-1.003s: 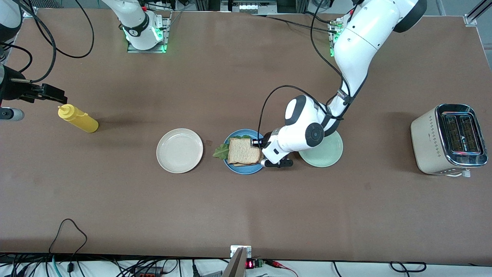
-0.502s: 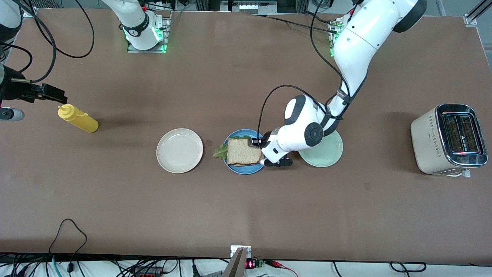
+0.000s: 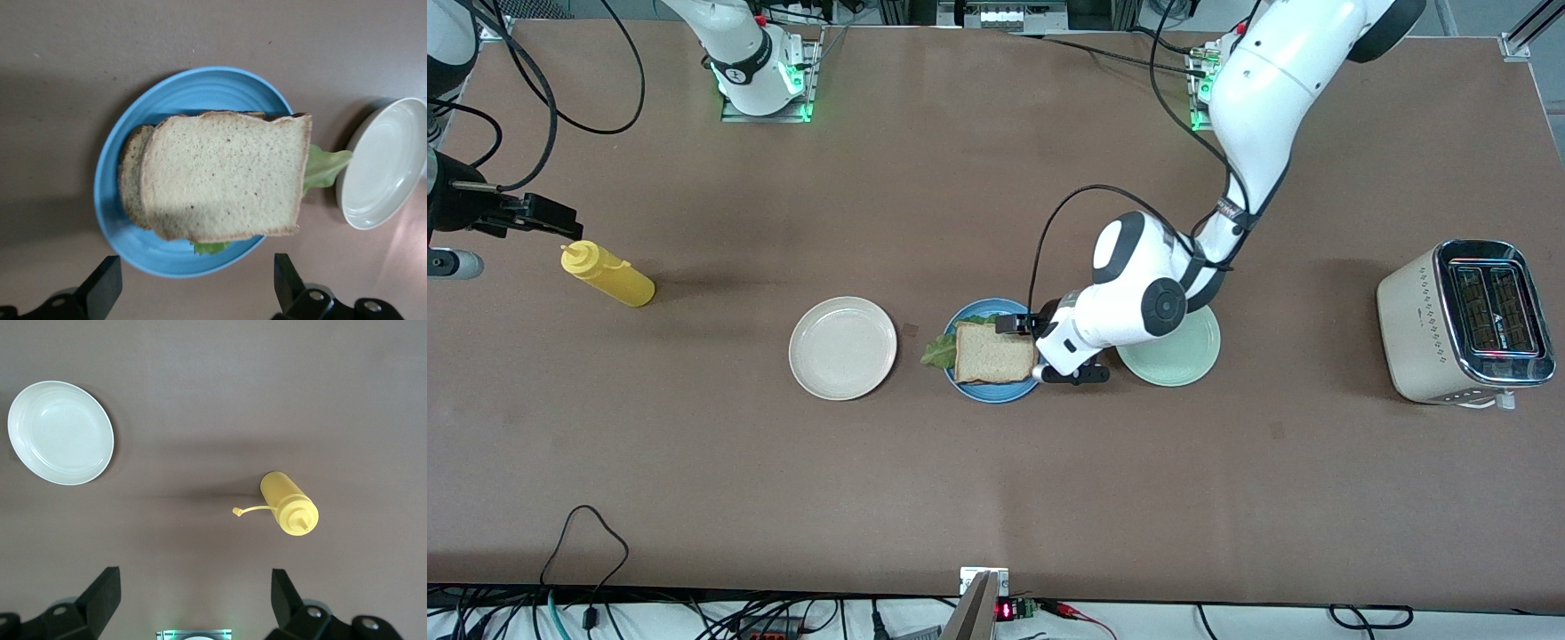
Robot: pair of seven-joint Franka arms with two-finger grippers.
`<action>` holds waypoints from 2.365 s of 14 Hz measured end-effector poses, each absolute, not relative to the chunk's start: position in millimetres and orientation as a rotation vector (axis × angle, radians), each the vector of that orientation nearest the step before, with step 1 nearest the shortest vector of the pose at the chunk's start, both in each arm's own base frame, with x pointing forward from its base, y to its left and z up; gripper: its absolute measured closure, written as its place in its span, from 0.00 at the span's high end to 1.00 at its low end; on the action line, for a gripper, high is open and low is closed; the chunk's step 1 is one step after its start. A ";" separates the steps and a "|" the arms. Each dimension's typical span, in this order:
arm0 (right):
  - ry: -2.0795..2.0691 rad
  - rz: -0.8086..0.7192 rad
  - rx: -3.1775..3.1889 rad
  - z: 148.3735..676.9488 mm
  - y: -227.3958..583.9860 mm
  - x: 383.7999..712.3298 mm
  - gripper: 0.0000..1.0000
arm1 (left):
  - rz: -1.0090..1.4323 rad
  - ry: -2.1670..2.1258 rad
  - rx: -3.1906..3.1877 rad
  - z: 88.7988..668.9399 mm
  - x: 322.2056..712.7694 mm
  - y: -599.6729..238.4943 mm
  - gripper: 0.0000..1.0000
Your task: Make sandwich in blue plate with both arms
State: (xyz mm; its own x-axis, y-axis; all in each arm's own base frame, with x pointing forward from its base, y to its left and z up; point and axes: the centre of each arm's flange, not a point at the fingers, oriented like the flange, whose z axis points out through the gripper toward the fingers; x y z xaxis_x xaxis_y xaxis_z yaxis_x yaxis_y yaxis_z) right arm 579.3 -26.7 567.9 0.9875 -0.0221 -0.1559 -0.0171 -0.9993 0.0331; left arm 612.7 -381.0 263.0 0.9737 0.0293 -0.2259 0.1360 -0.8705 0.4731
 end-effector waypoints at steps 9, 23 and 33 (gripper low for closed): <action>-0.027 -0.245 3.100 567.7 -25.3 579.3 1.00 | -0.150 -0.038 3.014 362.3 653.9 -237.3 1.00; -0.028 -0.246 3.100 567.4 -25.8 579.2 1.00 | -0.096 0.113 3.167 545.1 669.2 -46.3 1.00; -0.034 -0.236 3.101 567.9 -27.9 579.9 1.00 | -0.105 0.179 3.087 556.1 654.7 -27.4 1.00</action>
